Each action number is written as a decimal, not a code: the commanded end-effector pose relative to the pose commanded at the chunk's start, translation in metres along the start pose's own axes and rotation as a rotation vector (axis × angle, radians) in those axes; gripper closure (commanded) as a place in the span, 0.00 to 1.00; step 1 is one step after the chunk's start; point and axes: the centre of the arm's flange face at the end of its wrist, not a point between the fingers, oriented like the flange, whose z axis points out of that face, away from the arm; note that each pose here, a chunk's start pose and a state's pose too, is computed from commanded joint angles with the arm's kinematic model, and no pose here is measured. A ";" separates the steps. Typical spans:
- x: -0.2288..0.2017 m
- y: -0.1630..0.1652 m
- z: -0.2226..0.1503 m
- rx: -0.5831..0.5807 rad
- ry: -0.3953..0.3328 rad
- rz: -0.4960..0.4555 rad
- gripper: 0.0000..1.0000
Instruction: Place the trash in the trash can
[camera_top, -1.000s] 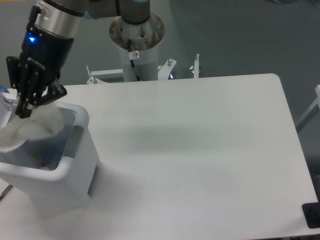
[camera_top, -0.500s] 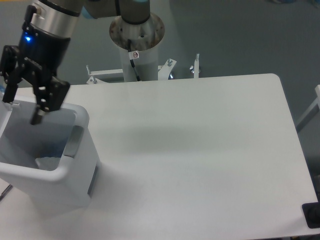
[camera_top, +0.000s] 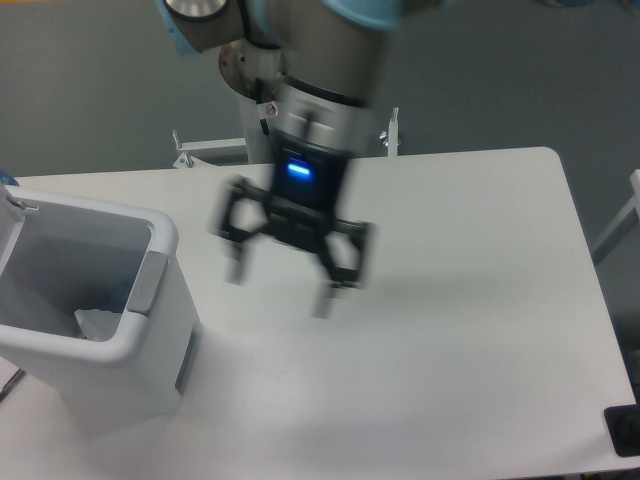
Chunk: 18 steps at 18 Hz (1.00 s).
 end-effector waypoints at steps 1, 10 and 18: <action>-0.018 0.014 0.006 -0.018 -0.008 0.009 0.00; -0.110 0.109 0.025 -0.297 -0.130 0.127 0.00; -0.116 0.129 0.053 -0.378 -0.090 0.231 0.00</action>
